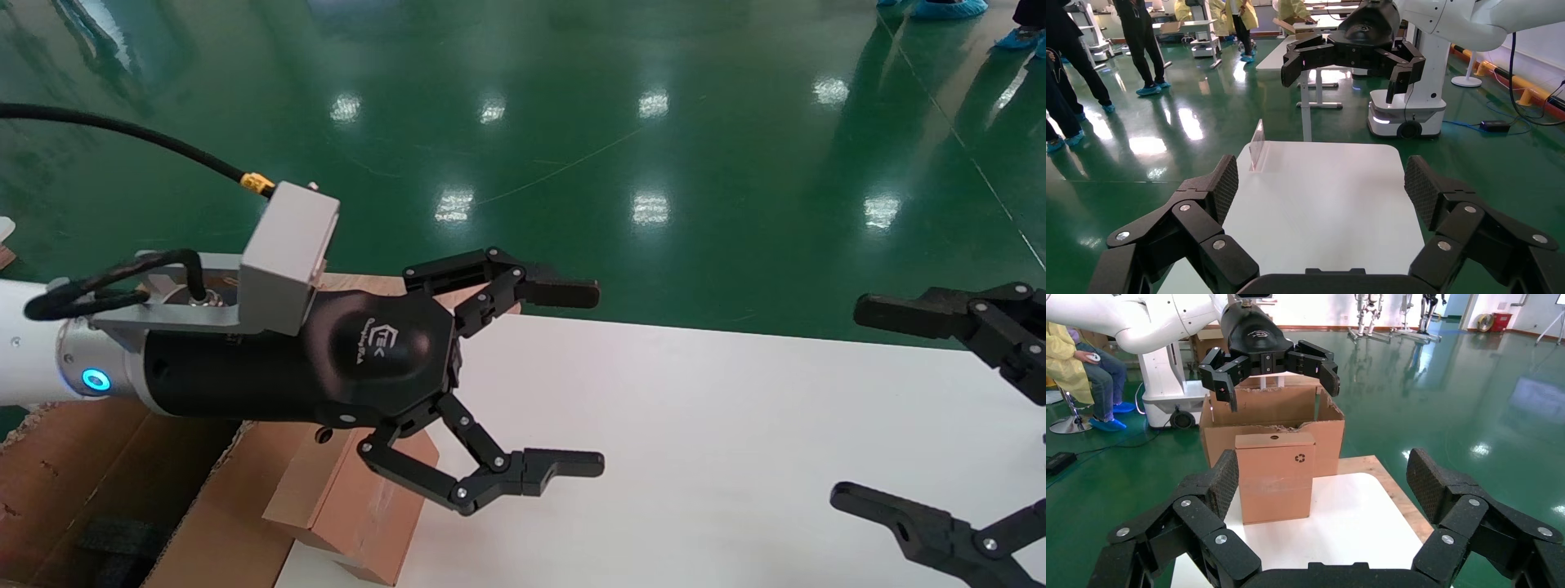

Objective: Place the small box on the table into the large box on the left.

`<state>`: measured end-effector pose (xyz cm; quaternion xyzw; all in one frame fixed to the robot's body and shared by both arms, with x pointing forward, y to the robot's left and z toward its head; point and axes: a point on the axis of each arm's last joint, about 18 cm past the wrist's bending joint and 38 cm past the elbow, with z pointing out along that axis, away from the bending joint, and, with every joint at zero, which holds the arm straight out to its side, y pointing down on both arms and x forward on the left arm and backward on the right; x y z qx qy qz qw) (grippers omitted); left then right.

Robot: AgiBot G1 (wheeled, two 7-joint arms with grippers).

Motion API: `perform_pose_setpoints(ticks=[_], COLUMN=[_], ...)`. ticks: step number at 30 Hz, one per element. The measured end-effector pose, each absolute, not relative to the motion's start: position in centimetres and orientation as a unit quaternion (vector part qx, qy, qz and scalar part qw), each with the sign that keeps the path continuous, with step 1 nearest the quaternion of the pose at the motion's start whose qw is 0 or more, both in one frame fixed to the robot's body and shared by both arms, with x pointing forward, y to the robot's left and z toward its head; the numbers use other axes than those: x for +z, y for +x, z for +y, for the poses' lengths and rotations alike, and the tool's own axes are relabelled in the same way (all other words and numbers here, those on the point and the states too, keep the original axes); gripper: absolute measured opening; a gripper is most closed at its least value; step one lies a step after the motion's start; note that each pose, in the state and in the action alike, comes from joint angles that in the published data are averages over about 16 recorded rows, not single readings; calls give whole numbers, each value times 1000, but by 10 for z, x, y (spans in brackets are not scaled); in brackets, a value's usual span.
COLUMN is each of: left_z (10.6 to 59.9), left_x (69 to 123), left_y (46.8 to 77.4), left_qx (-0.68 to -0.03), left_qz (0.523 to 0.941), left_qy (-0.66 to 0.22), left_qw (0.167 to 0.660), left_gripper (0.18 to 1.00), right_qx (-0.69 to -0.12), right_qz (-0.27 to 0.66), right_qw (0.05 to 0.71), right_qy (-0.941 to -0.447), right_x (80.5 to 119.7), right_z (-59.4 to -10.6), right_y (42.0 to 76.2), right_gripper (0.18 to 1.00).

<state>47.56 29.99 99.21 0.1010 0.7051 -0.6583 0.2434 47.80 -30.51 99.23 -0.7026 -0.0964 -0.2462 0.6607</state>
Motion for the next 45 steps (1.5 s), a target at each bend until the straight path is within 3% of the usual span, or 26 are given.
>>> perform_pose_setpoints(ticks=[23,32,45], left_z=[306,345,411], left_x=[993,994,993], left_y=[479,490,485], left_qx=[-659,-608,-499], left_qz=[705,741,775], left_qy=[81,-34,-210], left_qw=[248,283,328], left_gripper=[1001,1001,1001], right_qx=[-246,-246,-246], right_qz=[-96,-96,-96], right_qw=[661,661,661], right_qy=[-703,-703,-702], right_x=[992,992,992], right_z=[-305,-305,-305], right_y=[478,478,478], right_gripper=[999,969,799])
